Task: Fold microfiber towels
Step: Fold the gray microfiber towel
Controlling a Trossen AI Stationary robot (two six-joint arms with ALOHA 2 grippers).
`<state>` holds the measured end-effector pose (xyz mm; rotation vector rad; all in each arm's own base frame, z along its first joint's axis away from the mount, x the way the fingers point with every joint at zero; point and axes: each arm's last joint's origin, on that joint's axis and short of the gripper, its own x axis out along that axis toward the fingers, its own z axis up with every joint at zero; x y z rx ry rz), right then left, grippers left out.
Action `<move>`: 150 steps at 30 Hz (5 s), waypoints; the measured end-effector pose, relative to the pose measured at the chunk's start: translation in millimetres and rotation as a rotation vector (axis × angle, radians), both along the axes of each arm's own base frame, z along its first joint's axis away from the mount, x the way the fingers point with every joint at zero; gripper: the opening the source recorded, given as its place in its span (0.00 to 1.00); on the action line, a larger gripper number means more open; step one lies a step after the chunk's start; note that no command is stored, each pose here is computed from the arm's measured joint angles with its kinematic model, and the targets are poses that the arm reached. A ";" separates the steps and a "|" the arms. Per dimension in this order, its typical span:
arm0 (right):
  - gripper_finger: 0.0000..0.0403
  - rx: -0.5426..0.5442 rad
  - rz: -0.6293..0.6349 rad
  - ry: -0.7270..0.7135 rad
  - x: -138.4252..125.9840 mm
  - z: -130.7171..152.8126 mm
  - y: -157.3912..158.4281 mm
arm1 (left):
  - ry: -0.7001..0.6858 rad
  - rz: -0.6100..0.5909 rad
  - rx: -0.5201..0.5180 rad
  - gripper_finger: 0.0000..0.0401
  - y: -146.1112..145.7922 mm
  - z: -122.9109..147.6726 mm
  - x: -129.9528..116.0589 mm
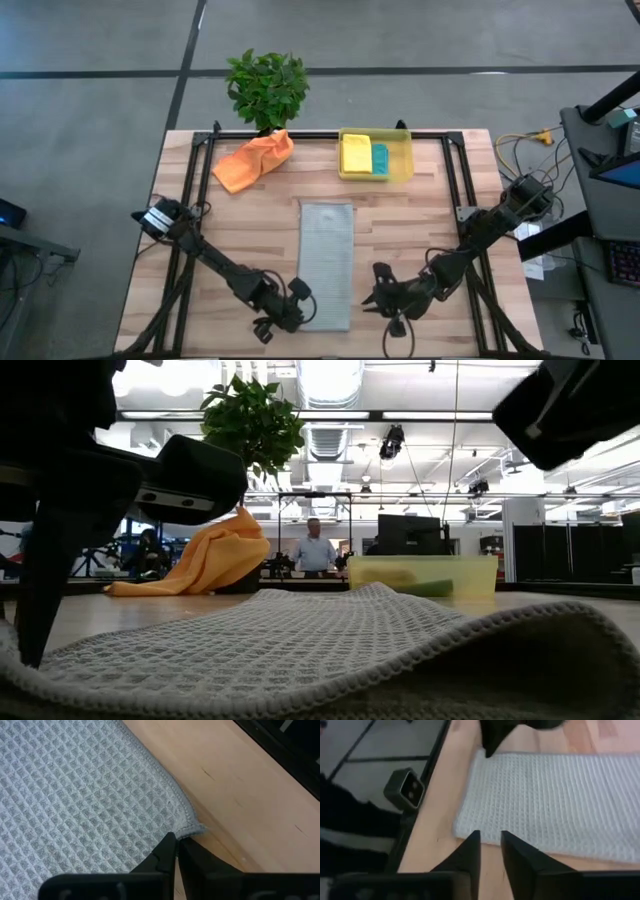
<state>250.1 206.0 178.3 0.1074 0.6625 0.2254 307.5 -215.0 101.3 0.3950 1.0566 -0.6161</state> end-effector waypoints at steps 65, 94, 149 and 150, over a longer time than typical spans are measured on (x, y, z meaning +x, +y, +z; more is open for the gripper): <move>0.03 -0.120 0.406 0.188 54.4 -9.1 31.8 | 0.030 0.087 -0.322 0.00 15.9 35.0 -5.0; 0.03 0.267 0.048 0.165 41.8 -42.6 -8.8 | -0.153 0.460 -0.428 0.00 30.3 65.2 7.1; 0.03 0.254 -0.151 0.123 41.7 -40.0 -34.5 | 0.125 0.649 -0.861 0.37 38.1 38.3 37.3; 0.03 0.259 -0.158 0.125 41.9 -40.3 -35.3 | 0.126 0.649 -0.865 0.37 37.9 37.3 37.8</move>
